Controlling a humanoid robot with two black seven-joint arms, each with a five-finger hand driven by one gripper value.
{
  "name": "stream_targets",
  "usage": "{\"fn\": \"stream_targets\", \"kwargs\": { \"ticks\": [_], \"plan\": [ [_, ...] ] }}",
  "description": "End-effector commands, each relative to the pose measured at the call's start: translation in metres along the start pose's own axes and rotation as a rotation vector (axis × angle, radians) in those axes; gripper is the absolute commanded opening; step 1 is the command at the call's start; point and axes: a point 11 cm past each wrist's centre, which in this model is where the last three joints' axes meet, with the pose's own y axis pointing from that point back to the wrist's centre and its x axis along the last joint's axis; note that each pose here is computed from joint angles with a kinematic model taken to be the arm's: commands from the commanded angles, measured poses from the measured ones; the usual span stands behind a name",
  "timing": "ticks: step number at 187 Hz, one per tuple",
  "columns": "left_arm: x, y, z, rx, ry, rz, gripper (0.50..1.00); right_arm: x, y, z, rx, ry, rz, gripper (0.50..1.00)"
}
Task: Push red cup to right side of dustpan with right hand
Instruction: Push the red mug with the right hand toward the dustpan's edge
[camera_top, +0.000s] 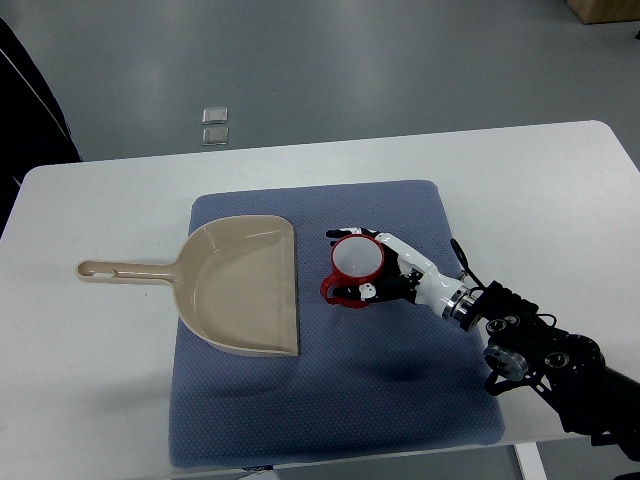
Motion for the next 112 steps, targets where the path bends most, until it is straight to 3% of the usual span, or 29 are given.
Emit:
{"fn": "stream_targets", "kwargs": {
  "ticks": [1, 112],
  "plan": [
    [0.000, 0.000, 0.000, 0.000, 0.000, 0.000, 1.000, -0.004, -0.004, 0.000, 0.003, 0.003, 0.002, 0.932],
    [0.000, 0.000, 0.000, 0.000, 0.000, 0.000, 1.000, -0.037, -0.020, -0.004, 0.000, 0.012, -0.066, 0.932]
  ]
}}
